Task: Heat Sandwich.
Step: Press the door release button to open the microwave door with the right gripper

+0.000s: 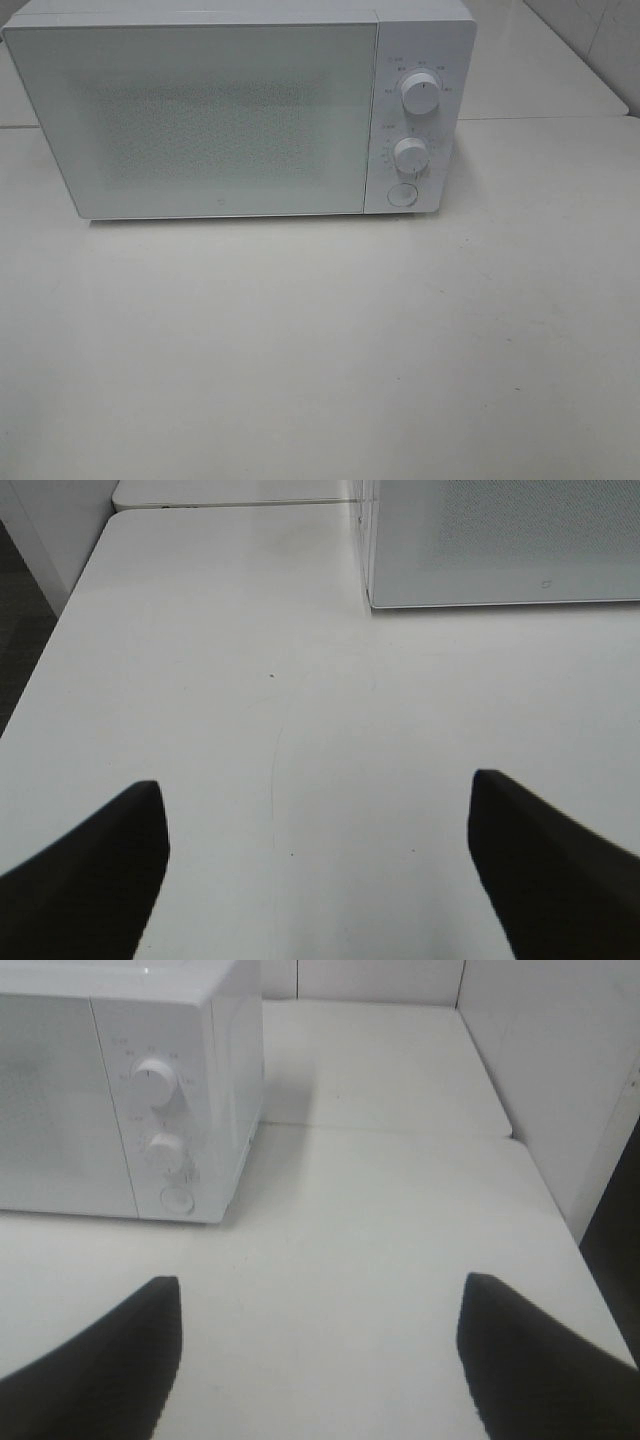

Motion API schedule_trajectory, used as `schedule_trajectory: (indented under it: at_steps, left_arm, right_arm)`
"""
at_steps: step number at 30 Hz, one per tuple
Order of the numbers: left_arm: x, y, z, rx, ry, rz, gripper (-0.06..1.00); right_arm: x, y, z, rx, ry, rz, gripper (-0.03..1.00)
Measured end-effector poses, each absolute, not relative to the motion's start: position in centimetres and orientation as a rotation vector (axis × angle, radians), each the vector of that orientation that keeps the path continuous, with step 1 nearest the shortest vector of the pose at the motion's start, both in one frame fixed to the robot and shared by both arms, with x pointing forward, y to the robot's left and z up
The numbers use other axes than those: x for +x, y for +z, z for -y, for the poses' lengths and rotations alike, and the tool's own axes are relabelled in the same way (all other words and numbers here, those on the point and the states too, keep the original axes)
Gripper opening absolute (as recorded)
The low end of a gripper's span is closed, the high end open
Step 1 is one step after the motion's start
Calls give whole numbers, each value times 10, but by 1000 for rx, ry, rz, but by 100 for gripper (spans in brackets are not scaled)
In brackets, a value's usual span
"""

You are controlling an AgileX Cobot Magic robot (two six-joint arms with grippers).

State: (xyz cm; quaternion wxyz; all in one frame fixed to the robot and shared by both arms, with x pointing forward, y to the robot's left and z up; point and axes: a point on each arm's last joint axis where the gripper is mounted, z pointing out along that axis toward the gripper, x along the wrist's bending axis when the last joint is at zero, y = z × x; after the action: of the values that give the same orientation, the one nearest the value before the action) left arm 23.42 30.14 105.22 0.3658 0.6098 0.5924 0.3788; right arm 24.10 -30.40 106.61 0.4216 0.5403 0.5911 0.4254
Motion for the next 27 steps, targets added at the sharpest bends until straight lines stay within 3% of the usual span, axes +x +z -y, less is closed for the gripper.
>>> schedule_trajectory:
  at_steps: [12, 27]
  left_arm:
    - [234, 1052, -301, 1568, 974, -1523, 75]
    - [234, 1052, -301, 1568, 974, -1523, 75]
  right_arm:
    - [271, 1054, 297, 1113, 1252, -1269, 74]
    - [326, 1043, 289, 1148, 1228, -1350, 72]
